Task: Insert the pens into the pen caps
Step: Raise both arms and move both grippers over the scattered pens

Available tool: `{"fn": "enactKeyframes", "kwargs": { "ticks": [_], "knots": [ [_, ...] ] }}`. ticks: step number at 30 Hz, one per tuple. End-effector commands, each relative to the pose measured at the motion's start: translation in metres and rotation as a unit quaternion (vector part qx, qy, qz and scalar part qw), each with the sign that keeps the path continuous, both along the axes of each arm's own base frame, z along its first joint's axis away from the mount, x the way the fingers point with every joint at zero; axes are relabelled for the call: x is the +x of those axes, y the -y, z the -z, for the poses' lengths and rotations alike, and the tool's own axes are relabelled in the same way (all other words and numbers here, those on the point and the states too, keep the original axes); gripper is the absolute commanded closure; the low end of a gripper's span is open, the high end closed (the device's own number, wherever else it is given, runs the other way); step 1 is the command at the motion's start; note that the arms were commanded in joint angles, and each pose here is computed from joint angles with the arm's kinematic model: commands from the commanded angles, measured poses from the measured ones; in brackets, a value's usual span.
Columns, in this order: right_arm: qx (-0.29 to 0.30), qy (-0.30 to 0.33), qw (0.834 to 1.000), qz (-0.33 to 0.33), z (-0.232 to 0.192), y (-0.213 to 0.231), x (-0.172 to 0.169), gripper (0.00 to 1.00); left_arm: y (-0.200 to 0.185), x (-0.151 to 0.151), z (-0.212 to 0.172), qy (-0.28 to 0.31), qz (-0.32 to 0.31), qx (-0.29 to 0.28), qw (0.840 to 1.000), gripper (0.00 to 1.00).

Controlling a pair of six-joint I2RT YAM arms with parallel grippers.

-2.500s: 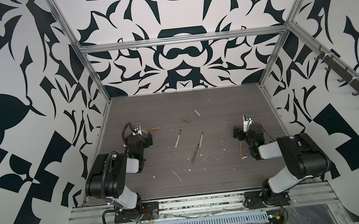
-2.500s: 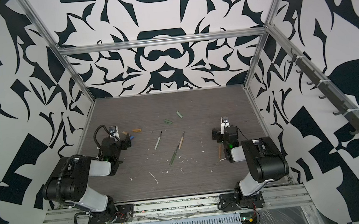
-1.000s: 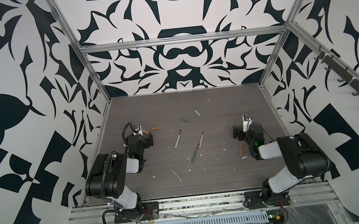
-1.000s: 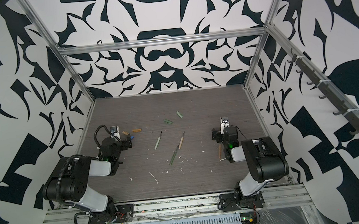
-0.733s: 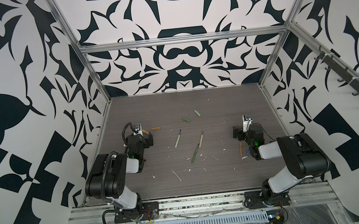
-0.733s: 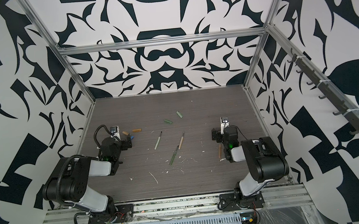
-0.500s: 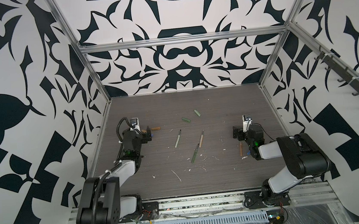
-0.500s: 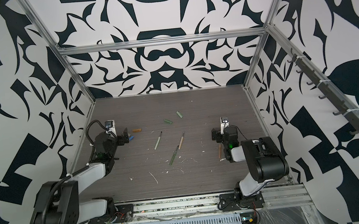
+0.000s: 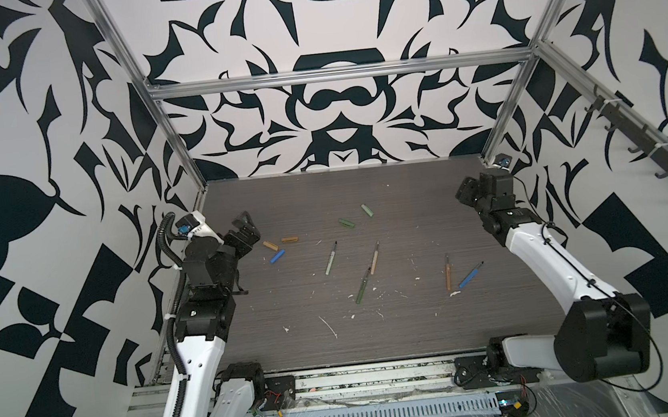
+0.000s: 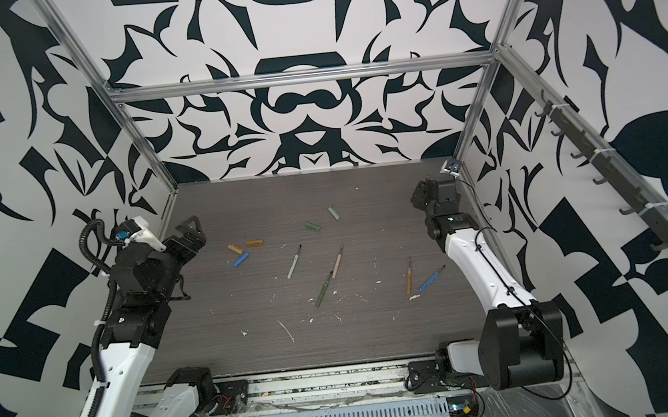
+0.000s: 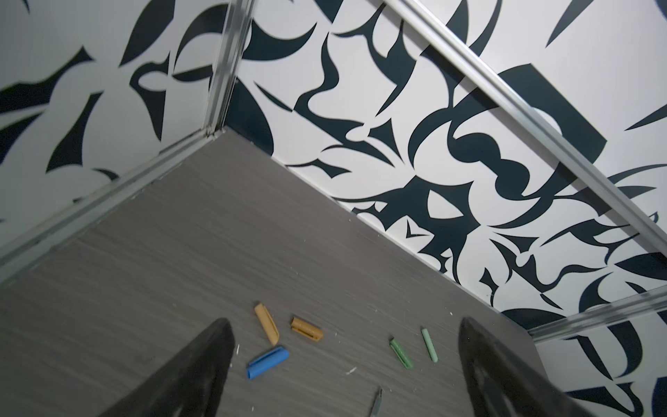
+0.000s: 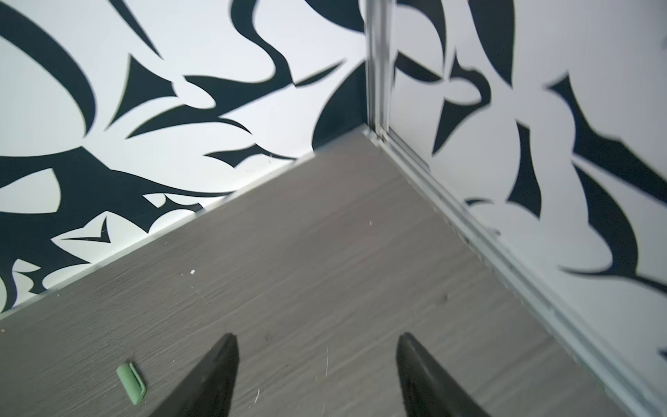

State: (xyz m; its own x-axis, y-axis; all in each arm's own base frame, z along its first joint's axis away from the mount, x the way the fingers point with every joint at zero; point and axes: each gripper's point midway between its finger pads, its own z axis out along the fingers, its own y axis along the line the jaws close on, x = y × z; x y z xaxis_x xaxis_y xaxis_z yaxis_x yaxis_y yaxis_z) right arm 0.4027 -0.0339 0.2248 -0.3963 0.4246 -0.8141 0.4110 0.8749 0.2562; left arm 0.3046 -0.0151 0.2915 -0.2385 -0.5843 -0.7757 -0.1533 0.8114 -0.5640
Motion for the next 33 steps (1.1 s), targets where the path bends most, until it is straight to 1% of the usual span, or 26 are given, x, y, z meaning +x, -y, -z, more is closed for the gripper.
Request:
{"fn": "enactKeyframes", "kwargs": {
  "ticks": [1,3,5,6,7,8,10,11,12,14,16,18,21,24,26,28,30,33],
  "knots": [
    [0.067,-0.115,0.990,-0.041,0.053,-0.026,-0.036,0.32,0.018,-0.017,0.054,-0.118,0.036,-0.057,0.991,0.01],
    [0.084,-0.133,0.985,-0.063,0.060,-0.037,-0.045,0.37,0.025,-0.023,0.073,-0.161,0.054,-0.063,0.983,0.00],
    [0.087,-0.153,0.981,-0.083,0.069,-0.046,-0.054,0.52,0.033,-0.026,0.093,-0.194,0.072,-0.074,0.976,0.04],
    [0.087,-0.167,0.978,-0.093,0.076,-0.052,-0.058,0.56,0.037,-0.028,0.104,-0.210,0.078,-0.085,0.971,0.05],
    [0.090,-0.185,0.973,-0.104,0.084,-0.060,-0.063,0.59,0.042,-0.028,0.112,-0.220,0.086,-0.095,0.967,0.06],
    [0.088,-0.203,0.969,-0.107,0.091,-0.065,-0.068,0.61,0.043,-0.028,0.119,-0.231,0.085,-0.104,0.964,0.10],
    [0.051,-0.227,0.967,-0.107,0.100,-0.072,-0.075,0.66,0.042,-0.030,0.136,-0.256,0.067,-0.125,0.956,0.16],
    [0.032,-0.232,0.966,-0.106,0.104,-0.074,-0.078,0.66,0.043,-0.029,0.138,-0.253,0.069,-0.125,0.957,0.22],
    [0.021,-0.235,0.965,-0.110,0.105,-0.079,-0.080,0.67,0.044,-0.029,0.140,-0.254,0.067,-0.131,0.956,0.23],
    [0.023,-0.245,0.961,-0.127,0.110,-0.088,-0.084,0.67,0.045,-0.028,0.139,-0.247,0.074,-0.129,0.958,0.22],
    [0.033,-0.249,0.957,-0.141,0.114,-0.095,-0.088,0.67,0.052,-0.026,0.133,-0.238,0.106,-0.117,0.958,0.19],
    [0.042,-0.251,0.956,-0.143,0.118,-0.097,-0.093,0.68,0.063,-0.023,0.131,-0.235,0.143,-0.118,0.954,0.18],
    [0.050,-0.245,0.958,-0.141,0.121,-0.096,-0.100,0.69,0.077,-0.024,0.142,-0.259,0.183,-0.123,0.940,0.22],
    [0.065,-0.248,0.954,-0.153,0.123,-0.102,-0.105,0.71,0.084,-0.027,0.154,-0.278,0.199,-0.108,0.933,0.23],
    [0.074,-0.251,0.952,-0.159,0.125,-0.107,-0.107,0.76,0.096,-0.029,0.158,-0.283,0.219,-0.095,0.929,0.25],
    [0.073,-0.252,0.951,-0.164,0.126,-0.111,-0.109,0.77,0.110,-0.031,0.159,-0.286,0.245,-0.072,0.924,0.27],
    [0.075,-0.254,0.949,-0.173,0.125,-0.117,-0.110,0.80,0.122,-0.034,0.161,-0.288,0.259,-0.049,0.920,0.28],
    [0.065,-0.257,0.947,-0.181,0.124,-0.126,-0.110,0.81,0.141,-0.040,0.165,-0.295,0.282,-0.015,0.913,0.30]
  ]
}}
